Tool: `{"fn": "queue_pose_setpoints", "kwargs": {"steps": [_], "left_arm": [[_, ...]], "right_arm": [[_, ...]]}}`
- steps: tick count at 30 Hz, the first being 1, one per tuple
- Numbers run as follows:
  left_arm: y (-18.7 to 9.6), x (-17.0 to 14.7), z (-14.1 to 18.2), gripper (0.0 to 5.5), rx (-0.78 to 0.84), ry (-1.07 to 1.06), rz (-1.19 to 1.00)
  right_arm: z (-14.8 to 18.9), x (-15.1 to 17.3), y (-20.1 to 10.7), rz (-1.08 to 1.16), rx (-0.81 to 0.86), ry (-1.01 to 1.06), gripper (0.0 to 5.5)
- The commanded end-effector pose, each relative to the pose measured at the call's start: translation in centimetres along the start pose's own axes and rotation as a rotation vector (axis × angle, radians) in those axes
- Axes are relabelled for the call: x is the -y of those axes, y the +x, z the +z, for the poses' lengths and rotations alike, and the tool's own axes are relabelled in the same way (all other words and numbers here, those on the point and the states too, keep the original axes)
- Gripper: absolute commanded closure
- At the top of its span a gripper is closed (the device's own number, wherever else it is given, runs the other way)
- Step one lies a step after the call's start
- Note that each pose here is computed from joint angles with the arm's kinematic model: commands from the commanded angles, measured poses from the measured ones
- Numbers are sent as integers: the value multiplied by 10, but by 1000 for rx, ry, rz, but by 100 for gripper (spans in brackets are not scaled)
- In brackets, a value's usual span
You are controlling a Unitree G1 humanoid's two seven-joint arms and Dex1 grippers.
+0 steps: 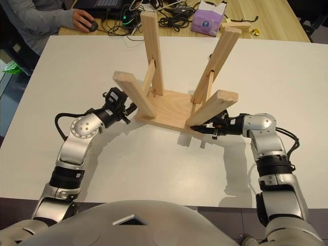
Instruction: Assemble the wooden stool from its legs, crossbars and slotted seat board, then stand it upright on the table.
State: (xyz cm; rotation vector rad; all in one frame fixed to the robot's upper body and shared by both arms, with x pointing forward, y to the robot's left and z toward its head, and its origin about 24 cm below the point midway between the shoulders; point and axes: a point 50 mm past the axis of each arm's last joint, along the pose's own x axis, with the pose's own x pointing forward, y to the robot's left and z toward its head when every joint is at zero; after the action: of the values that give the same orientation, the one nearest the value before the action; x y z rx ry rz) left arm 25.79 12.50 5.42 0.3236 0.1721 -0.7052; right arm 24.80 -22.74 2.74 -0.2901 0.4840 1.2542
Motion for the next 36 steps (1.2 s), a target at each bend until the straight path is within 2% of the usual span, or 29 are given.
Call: {"fn": "queue_pose_setpoints", "kwargs": {"steps": [1,8,17,26,33,36], "left_arm": [[-3,4,-4,366,-27,16,-19],[-1,1,-3,366,-26,25,-3],[-2,-1,-6,366,-35,19,18],[-4,-2,-7,366,-37,15,32],[-4,-1,-9,366,-40,7,33],[-4,-1,-11,366,-44,5,29]], "right_arm": [[-29,-19,1,78,-167,58,410],[-29,-13,-7,36,-246,-27,319],[-20,-11,-40,27,-287,-99,195],[-22,-9,-53,-60,-282,-165,195],[8,8,-66,-299,26,-158,195],[12,5,-79,-324,68,-120,195]]}}
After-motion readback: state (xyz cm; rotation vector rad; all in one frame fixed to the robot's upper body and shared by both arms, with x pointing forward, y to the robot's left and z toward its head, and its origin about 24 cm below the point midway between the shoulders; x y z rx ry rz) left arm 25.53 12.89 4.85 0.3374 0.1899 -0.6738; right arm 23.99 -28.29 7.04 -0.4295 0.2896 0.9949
